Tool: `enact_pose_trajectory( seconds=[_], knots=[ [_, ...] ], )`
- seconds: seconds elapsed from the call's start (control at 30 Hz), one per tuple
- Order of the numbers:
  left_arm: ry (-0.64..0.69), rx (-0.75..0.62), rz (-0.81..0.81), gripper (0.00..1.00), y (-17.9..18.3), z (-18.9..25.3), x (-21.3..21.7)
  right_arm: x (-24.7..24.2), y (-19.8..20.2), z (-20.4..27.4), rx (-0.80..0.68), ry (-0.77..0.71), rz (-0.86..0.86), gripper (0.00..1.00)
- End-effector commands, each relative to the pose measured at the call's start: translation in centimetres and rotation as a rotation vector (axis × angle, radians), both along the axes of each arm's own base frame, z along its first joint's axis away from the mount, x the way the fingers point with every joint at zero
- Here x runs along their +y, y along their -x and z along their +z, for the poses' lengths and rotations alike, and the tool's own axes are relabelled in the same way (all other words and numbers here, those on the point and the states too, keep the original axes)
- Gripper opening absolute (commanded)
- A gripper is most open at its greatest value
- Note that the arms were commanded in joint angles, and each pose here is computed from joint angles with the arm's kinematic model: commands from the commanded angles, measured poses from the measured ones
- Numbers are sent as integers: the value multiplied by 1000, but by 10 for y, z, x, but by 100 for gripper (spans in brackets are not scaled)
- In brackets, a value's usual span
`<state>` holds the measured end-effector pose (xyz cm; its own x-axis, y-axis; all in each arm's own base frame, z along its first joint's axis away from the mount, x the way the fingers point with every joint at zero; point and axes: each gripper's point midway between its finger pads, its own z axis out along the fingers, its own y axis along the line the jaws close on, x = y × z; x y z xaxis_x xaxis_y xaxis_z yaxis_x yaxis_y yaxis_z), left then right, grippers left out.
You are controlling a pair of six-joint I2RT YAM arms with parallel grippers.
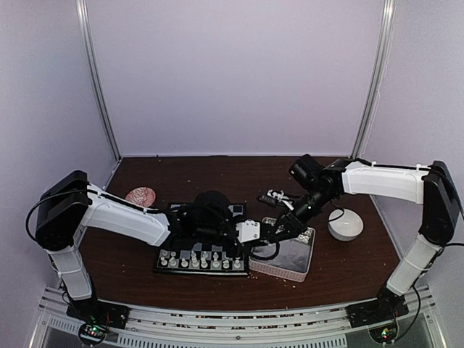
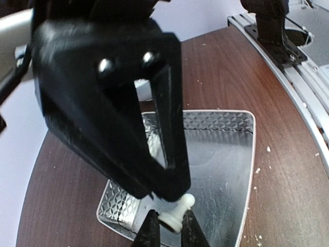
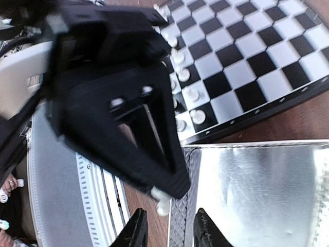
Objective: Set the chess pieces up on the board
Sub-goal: Place the chess piece on the chessboard.
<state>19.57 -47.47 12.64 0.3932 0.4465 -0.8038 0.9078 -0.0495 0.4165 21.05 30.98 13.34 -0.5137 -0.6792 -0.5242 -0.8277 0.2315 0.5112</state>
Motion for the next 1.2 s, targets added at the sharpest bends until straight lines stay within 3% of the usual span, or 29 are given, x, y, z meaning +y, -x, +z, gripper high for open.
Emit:
enact_pose_trajectory(
  seconds=[0.0,0.2,0.47,0.7,1.17],
  knots=[
    [216,137,86,6,-23,44,-3,-15,-13,36,-147,-62,-42,31],
    [410,334,145,7,-45,67,7,-20,-37,62,-263,-144,-141,35],
    [527,398,213,7,-60,78,12,3,-53,73,-92,-258,-222,44],
    [555,409,236,7,-66,82,10,16,-57,84,18,-335,-262,45],
    [567,404,272,7,-71,82,14,19,-61,86,57,-370,-304,24]
  ],
)
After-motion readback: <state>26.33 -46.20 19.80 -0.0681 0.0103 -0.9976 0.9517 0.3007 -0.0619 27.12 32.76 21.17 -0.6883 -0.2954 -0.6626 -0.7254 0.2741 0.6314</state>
